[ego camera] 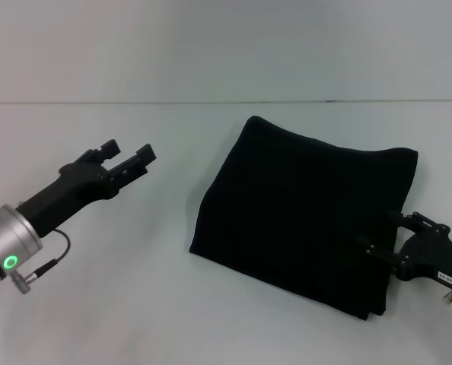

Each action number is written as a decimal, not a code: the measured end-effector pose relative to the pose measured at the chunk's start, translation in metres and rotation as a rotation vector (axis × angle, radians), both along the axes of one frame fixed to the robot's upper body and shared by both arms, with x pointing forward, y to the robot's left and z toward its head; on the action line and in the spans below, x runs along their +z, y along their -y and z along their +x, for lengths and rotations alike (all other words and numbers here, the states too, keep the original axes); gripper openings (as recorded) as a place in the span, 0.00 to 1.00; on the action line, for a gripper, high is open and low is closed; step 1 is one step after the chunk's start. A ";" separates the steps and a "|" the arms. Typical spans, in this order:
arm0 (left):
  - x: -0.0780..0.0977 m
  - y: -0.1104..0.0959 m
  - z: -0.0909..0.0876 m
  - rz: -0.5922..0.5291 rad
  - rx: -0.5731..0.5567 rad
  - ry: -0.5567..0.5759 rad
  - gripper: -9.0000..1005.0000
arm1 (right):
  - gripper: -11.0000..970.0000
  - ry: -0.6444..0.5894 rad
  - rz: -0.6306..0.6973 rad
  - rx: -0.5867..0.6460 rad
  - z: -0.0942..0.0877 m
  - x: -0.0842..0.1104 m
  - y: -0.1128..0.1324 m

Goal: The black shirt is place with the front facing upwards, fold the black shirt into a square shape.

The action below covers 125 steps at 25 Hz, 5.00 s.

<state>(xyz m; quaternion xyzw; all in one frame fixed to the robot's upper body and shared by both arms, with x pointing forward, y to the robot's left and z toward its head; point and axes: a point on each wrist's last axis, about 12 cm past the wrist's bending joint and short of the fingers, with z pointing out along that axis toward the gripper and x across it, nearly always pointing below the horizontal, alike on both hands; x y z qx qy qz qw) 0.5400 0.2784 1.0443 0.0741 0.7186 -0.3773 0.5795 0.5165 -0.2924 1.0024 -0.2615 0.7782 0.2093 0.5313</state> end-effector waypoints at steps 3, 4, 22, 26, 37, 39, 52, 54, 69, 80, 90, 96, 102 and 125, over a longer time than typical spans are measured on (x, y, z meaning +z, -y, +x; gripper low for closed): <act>0.004 0.002 0.006 -0.049 -0.015 -0.039 0.92 | 0.88 0.015 0.010 -0.002 0.001 0.003 0.001; 0.006 0.002 0.008 -0.070 -0.022 -0.058 0.92 | 0.88 0.026 0.018 0.001 0.001 0.005 0.002; 0.060 0.039 0.098 -0.086 -0.139 -0.730 0.92 | 0.88 0.104 0.001 0.263 -0.039 0.007 0.000; 0.054 0.061 0.107 0.019 -0.102 -0.722 0.92 | 0.88 0.099 0.004 0.253 -0.044 0.005 0.003; 0.036 0.095 0.105 0.065 -0.043 -0.702 0.92 | 0.88 0.085 0.013 0.246 -0.050 0.003 0.004; 0.035 0.100 0.103 0.065 -0.052 -0.704 0.92 | 0.88 0.082 0.014 0.243 -0.051 0.002 0.005; 0.028 0.110 0.098 0.104 -0.062 -0.701 0.92 | 0.88 0.078 0.016 0.245 -0.053 0.001 0.005; 0.027 0.113 0.096 0.116 -0.078 -0.703 0.92 | 0.88 0.077 0.016 0.245 -0.053 0.001 0.005; 0.025 0.123 0.091 0.142 -0.113 -0.693 0.63 | 0.88 0.072 0.017 0.241 -0.055 0.000 0.006; 0.024 0.123 0.091 0.157 -0.120 -0.676 0.23 | 0.88 0.074 0.019 0.237 -0.055 0.001 0.006; 0.017 0.100 0.080 0.013 -0.093 -0.732 0.09 | 0.88 0.090 0.017 0.218 -0.049 0.004 0.007; 0.004 0.066 0.058 -0.160 -0.056 -0.778 0.09 | 0.88 0.129 0.029 0.125 -0.038 0.009 0.016; -0.014 0.040 0.026 -0.298 -0.016 -0.735 0.09 | 0.88 0.150 0.026 0.088 -0.026 0.014 0.015; -0.016 0.028 -0.008 -0.283 -0.142 -0.574 0.14 | 0.88 0.166 0.046 0.053 -0.013 0.017 0.009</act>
